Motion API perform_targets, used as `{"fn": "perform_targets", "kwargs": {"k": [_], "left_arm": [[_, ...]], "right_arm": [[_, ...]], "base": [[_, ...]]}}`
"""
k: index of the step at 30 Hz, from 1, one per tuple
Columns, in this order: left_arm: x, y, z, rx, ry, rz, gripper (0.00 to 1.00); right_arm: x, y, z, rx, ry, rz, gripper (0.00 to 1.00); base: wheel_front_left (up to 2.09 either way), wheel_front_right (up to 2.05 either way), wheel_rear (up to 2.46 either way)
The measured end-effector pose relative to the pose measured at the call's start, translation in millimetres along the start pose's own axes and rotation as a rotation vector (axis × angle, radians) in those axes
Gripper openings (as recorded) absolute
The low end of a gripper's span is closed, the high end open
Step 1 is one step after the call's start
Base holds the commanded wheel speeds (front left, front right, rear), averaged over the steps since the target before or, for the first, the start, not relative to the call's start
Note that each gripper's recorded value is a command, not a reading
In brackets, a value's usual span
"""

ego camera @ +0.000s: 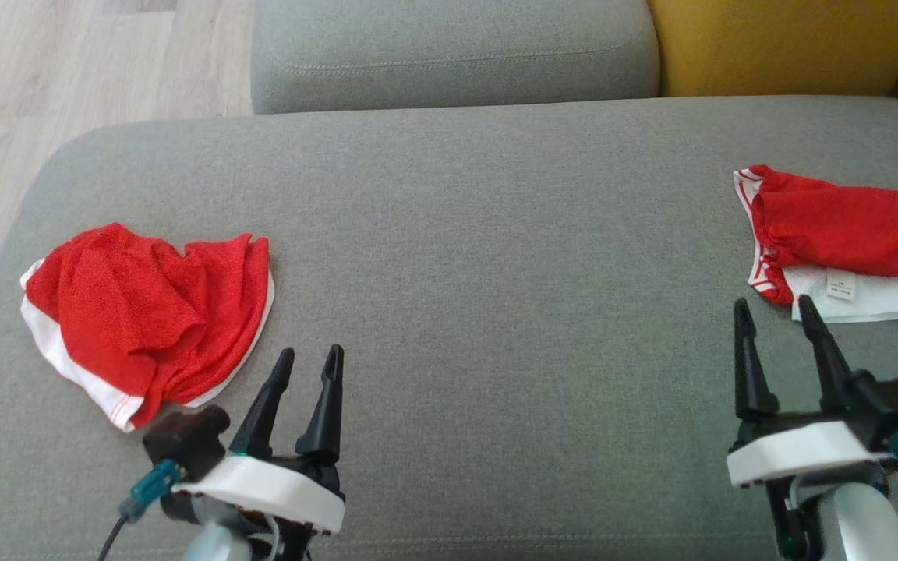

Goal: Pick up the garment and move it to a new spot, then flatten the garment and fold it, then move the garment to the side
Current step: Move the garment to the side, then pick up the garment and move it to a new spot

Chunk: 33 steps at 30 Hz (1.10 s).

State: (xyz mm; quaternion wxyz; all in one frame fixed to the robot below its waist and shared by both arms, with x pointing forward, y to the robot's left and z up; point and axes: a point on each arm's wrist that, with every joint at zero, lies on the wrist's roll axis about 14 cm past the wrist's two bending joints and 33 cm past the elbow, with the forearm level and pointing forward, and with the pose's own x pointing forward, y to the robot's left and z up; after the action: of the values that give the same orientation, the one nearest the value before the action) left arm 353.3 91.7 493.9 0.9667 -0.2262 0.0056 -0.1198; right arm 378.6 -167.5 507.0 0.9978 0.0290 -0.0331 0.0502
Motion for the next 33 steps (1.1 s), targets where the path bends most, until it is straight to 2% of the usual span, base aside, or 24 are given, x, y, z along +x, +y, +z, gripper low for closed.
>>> {"fn": "perform_targets", "kwargs": {"k": [23, 28, 33], "left_arm": [[1.0, 3.6, -0.3, 0.021, 0.002, 0.011, 1.00], [-3.0, 10.7, -2.2, 0.022, 0.008, 0.035, 1.00], [-10.2, 23.9, 4.2, 0.023, -0.013, 0.082, 1.00]], "right_arm": [[-4.6, -4.3, -9.1, 0.020, 0.023, -0.017, 1.00], [-0.6, 5.5, -12.3, 0.034, 0.031, 0.011, 1.00], [7.5, 30.8, -15.9, 0.045, 0.041, 0.087, 1.00]], "base": [[0.00, 0.00, 0.00], [0.00, 0.00, 0.00], [0.00, 0.00, 0.00]]}}
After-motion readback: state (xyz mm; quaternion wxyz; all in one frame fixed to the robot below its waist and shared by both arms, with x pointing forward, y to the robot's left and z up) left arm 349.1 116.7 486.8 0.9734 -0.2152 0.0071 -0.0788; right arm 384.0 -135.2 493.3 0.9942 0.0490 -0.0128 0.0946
